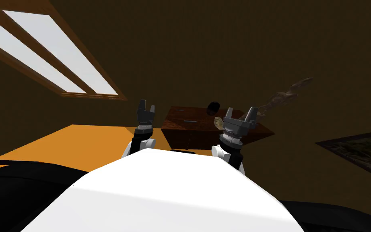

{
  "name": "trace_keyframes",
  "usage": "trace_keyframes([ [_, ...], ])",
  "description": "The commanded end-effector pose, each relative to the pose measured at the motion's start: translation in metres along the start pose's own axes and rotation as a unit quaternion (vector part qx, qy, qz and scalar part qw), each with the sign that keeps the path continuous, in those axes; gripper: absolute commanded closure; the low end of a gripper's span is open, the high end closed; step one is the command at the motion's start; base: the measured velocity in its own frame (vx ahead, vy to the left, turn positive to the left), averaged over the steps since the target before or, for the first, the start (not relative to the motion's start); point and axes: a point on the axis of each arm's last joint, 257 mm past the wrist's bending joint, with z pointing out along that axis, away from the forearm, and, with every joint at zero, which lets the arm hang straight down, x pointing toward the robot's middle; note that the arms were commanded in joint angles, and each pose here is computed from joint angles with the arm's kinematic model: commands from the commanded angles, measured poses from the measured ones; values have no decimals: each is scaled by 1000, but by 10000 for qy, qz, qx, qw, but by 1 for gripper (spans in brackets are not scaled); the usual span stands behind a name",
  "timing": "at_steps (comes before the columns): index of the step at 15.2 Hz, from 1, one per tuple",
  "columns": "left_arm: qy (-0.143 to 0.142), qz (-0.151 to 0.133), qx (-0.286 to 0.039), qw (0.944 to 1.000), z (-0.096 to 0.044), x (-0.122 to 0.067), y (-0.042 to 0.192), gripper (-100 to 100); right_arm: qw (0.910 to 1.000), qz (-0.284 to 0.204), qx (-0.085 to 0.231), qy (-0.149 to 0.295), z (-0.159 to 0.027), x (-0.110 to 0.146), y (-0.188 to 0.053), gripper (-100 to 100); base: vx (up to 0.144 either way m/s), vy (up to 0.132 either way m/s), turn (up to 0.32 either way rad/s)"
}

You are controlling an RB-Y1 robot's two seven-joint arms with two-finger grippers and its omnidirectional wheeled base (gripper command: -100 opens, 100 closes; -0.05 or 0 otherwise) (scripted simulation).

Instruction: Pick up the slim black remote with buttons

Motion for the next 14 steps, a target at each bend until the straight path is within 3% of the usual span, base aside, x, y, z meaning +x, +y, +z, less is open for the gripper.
trace_keyframes([
  [1,0,0,0,10000,0,0,0,0,9996,-95,135,248,-4,6,-8,-100,-5,4,100],
  [8,0,-1,1,10000,0,0,0,0,9933,-407,556,923,-20,20,-36,-100,-13,6,149],
  [14,0,-1,1,10000,0,0,0,0,9788,-756,1000,1622,-44,29,-65,-100,-14,8,165],
])
